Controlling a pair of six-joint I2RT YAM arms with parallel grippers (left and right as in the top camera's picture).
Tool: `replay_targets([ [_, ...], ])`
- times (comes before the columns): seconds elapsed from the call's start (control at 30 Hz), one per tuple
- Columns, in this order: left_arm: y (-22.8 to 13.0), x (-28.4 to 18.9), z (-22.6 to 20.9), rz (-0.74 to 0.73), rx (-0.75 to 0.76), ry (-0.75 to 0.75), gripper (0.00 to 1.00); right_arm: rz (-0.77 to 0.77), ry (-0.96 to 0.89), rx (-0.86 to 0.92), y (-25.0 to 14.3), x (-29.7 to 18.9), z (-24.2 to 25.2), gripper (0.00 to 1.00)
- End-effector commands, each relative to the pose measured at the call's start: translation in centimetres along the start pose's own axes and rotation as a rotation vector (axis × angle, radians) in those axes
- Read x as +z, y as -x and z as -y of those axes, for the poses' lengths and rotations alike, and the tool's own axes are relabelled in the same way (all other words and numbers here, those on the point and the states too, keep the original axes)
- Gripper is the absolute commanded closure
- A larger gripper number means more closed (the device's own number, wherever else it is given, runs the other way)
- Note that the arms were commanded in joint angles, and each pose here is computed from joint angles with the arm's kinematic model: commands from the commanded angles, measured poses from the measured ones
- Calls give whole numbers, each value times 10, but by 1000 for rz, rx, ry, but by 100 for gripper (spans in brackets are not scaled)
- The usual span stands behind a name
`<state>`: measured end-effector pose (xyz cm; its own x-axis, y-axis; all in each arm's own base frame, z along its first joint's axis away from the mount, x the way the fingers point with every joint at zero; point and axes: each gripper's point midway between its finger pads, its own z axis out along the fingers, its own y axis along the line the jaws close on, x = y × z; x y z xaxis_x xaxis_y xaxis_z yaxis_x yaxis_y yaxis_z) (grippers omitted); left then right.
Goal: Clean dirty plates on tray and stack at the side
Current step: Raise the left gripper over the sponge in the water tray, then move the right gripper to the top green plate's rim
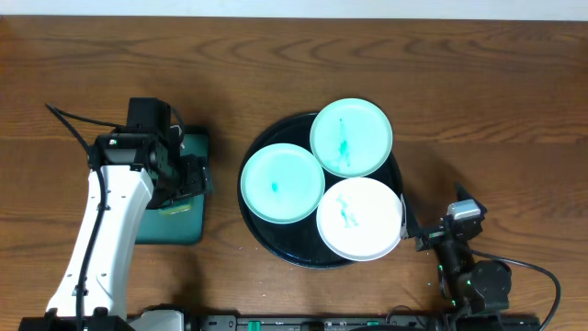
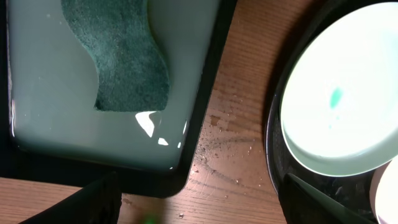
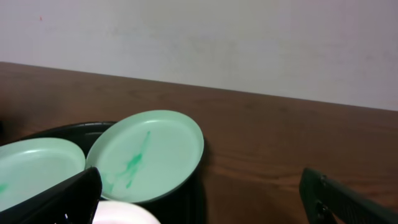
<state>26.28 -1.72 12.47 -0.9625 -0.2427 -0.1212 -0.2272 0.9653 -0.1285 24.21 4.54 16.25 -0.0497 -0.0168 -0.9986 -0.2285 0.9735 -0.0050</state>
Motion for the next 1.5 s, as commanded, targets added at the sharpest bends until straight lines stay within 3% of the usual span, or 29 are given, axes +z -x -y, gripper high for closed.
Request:
replay_targets([
  [0.0,5,-5,-1,16,10,6,19,17,-36,-33,4,0,5,1],
  [0.3,5,-5,-1,16,10,6,19,96,-28,-37,23,-1,4,1],
  [0.4,5,-5,-1,16,10,6,19,131,64,-36,32,-3,-12,1],
  [0.7,5,-5,-1,17,10,6,18,-8,72,-36,66,-17,-15,1],
  [0.9,5,-5,-1,16,10,6,19,-241,30,-30,105,-8,-4,1],
  [1.1,5,-5,-1,16,10,6,19,-584,109,165,125,41,-14,1],
  [1.3,5,-5,-1,16,10,6,19,-956,144,272,104,65,-20,1],
  [1.47,5,-5,-1,16,10,6,19,-1155,151,327,73,71,-23,1],
])
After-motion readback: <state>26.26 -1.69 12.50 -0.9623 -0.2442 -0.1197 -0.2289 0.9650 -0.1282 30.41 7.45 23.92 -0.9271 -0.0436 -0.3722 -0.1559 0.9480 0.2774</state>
